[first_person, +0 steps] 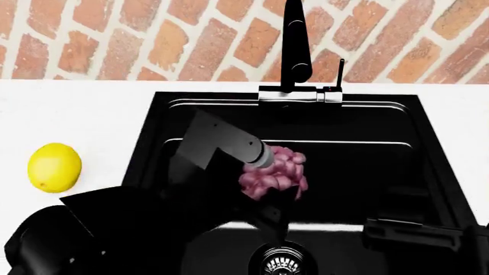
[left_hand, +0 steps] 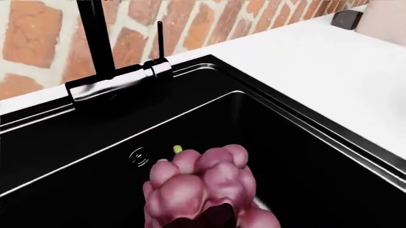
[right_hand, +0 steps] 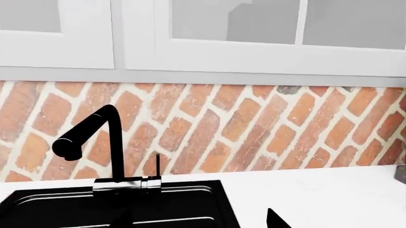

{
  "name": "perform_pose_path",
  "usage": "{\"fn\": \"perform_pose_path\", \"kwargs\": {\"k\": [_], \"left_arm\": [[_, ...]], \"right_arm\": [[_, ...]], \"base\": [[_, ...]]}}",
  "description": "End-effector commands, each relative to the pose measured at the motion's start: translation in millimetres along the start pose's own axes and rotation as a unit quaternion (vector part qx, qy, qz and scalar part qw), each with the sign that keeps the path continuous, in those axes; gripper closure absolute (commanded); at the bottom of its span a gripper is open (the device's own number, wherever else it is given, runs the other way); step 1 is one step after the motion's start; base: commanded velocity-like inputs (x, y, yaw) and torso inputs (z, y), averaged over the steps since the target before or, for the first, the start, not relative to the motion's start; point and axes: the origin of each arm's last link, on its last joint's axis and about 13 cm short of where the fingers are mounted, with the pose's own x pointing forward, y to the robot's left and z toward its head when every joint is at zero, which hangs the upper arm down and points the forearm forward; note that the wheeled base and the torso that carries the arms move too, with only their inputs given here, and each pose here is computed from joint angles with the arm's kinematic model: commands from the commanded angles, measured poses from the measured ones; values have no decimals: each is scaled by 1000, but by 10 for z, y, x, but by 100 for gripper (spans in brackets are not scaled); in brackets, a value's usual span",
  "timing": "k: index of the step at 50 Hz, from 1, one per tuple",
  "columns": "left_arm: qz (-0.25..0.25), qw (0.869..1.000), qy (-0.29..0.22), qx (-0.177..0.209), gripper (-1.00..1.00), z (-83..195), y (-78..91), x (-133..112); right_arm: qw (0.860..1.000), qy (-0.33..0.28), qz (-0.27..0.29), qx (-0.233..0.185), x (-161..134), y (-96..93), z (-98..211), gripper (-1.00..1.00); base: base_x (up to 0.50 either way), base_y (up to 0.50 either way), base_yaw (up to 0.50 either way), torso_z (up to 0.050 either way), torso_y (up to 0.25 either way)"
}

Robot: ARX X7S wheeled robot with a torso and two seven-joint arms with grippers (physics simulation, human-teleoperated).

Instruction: There is a mixed pile of frozen fruits and vegetables on the counter. Locate all the frozen vegetables and place the items in a bowl on the counter. Take all the frozen fruits and defrost them in a running sink.

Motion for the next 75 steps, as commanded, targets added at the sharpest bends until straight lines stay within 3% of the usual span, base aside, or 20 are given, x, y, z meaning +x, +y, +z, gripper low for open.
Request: {"fn": "perform_pose_path", "kwargs": {"k": [1, 10, 17, 19, 20, 22, 29, 38, 40, 44, 51, 61, 65, 66, 72, 75], "left_arm": [[-30, 998, 53, -22, 100, -320, -75, 304], [-26, 996, 72, -39, 100, -436, -79, 346], [-21, 997, 64, -34, 100, -359, -71, 328], [-3, 998, 56, -16, 100, -341, -74, 323], [2, 999, 53, -3, -100, -337, -78, 320], [4, 999, 47, -9, -100, -295, -86, 300], [25, 999, 6, 33, -100, -38, -128, 137], [62, 997, -35, 34, -100, 161, -181, -232], [78, 995, -54, 32, -100, 200, -167, -330], [115, 989, -75, 55, -100, 138, -141, -588], [196, 973, -115, 44, -100, 97, 16, -1114], [272, 953, -133, 36, -100, -105, 94, -1649], [303, 941, -146, 36, -100, -107, 137, -1833], [306, 940, -145, 36, -100, -115, 146, -1854], [344, 924, -165, 13, -100, -196, 203, -2056], [344, 925, -160, 14, -100, -271, 210, -2110]], "right_arm": [[1000, 0, -2, 6, 3, -34, -4, -100], [1000, 4, 4, 7, 4, -16, -16, -100], [1000, 5, 4, 7, 5, -15, -19, -100], [1000, 5, 4, 7, 4, -17, -18, -100], [1000, 5, 4, 7, 7, -16, -19, -100], [1000, 7, 4, 7, 9, -13, -29, -100], [1000, 10, 6, 6, 18, -6, -44, -100], [1000, 17, 14, 8, 33, 3, -77, -100], [998, 38, 42, 14, 0, 8, -105, -100], [999, 28, 28, 15, 40, 11, -111, -100], [1000, 6, 11, 0, 56, 15, -93, -100], [1000, 0, 9, -6, 62, 42, -107, -100], [1000, -8, 24, -6, 58, 66, -120, -100], [1000, -3, 15, -23, 65, 61, -132, -100], [1000, -8, 22, -8, 64, 96, -134, -100], [1000, -8, 23, -7, 67, 103, -140, -100]], "base": [[0, 0, 0, 0, 0], [0, 0, 0, 0, 1], [0, 0, 0, 0, 0], [0, 0, 0, 0, 0], [0, 0, 0, 0, 0], [0, 0, 0, 0, 5], [0, 0, 0, 0, 0], [0, 0, 0, 0, 0], [0, 0, 0, 0, 0], [0, 0, 0, 0, 0], [0, 0, 0, 0, 0], [0, 0, 0, 0, 0], [0, 0, 0, 0, 0], [0, 0, 0, 0, 0], [0, 0, 0, 0, 0], [0, 0, 0, 0, 0]]}}
